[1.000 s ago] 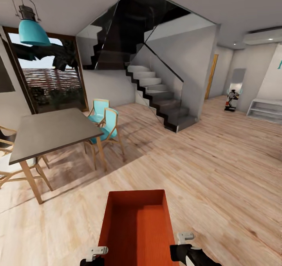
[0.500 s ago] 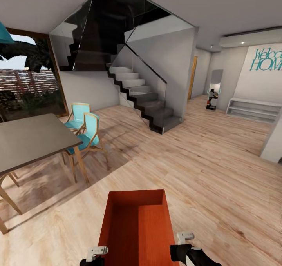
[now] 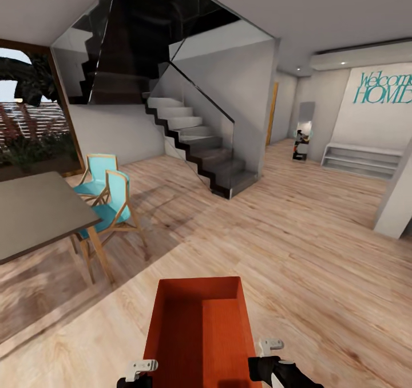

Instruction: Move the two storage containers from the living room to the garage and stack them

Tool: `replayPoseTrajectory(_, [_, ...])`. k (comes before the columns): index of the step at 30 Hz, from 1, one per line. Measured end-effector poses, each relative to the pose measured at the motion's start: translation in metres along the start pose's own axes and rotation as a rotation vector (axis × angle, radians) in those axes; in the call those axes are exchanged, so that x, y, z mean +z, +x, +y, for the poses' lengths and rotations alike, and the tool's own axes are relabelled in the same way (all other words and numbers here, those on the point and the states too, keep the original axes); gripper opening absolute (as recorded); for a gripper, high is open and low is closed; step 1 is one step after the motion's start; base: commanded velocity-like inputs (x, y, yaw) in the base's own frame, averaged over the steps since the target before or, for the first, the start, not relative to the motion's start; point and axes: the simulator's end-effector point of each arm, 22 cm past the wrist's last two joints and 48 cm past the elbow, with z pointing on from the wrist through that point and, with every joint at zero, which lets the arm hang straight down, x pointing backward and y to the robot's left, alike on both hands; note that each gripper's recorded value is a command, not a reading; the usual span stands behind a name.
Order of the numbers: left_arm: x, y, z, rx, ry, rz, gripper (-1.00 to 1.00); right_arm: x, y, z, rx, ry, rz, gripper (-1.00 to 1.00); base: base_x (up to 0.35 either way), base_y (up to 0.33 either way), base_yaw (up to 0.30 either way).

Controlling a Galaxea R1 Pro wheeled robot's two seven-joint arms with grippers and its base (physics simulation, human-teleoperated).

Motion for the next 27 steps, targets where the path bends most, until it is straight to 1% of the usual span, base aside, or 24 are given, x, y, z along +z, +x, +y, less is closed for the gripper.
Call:
replayPoseTrajectory(7, [0.0000, 0.0001, -0.0005, -0.001, 0.000, 0.000, -1.00, 0.0000, 0.0002, -0.0005, 0.001, 0.000, 0.000, -1.00, 0.341, 0.000, -0.004])
replayPoseTrajectory(10, [0.0000, 0.0000, -0.0002, 0.000, 0.000, 0.000, -1.00, 0.0000, 0.0001, -0.0002, 0.000, 0.000, 0.000, -1.00, 0.341, 0.000, -0.083])
replayPoseTrajectory(27, [0.0000, 0.0003, 0.0000, 0.000, 0.000, 0.001, -1.00, 0.0000, 0.0002, 0.0000, 0.000, 0.000, 0.001, -1.00, 0.342, 0.000, -0.242])
